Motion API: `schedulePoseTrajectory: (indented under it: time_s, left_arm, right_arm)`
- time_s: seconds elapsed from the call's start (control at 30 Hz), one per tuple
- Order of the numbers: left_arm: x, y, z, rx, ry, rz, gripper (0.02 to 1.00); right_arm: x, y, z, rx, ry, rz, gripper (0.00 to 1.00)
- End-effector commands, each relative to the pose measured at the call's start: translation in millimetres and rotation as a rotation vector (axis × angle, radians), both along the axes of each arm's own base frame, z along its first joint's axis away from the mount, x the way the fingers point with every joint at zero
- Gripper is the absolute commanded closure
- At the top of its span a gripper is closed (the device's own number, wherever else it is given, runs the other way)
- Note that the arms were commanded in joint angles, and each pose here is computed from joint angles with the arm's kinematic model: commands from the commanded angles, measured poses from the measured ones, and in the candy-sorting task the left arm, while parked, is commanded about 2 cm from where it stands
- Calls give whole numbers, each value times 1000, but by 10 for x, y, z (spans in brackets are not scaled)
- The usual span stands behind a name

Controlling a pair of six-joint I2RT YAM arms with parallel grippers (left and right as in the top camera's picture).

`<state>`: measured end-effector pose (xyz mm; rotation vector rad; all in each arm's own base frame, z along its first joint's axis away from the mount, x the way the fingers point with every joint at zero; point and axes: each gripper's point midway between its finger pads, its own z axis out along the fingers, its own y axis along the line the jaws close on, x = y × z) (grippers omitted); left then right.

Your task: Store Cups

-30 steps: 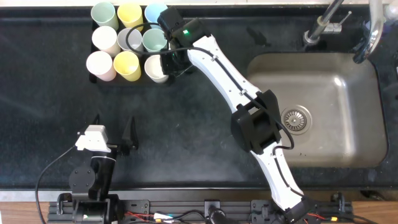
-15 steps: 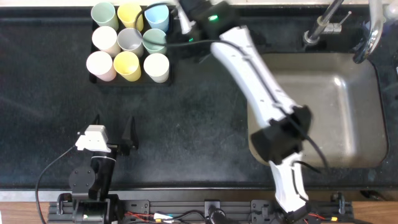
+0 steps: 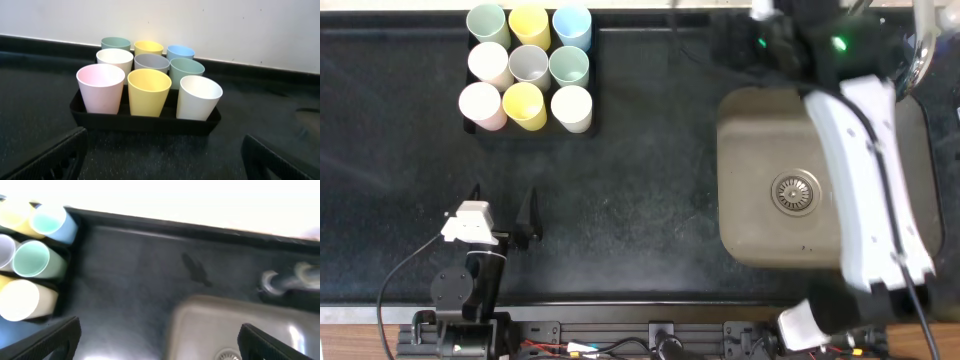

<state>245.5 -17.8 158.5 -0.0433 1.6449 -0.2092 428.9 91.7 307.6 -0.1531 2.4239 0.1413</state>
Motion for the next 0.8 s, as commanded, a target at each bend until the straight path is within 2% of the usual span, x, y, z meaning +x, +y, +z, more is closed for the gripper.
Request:
schedulePoseTrajectory:
  time_s: [0.03, 0.17, 0.3, 0.47, 0.8]
  left_arm:
    - [-7, -15, 14, -5, -6, -10, 18]
    - [-7, -15, 14, -5, -6, -10, 20]
    - [-7, -15, 14, -5, -6, -10, 18]
    - [-7, -15, 14, -5, -6, -10, 18]
    - [-7, -15, 14, -5, -6, -10, 18]
  right_arm:
    - [-325, -66, -78, -3, -48, 15, 5]
    - [-549, -155, -153, 18, -150, 2, 5]
    - [-779, -334, -244, 59, -233, -47, 5]
    - [-1047, -483, -345, 109, -344, -62, 5]
    - [-1467, -573, -174, 143, -706, -69, 5]
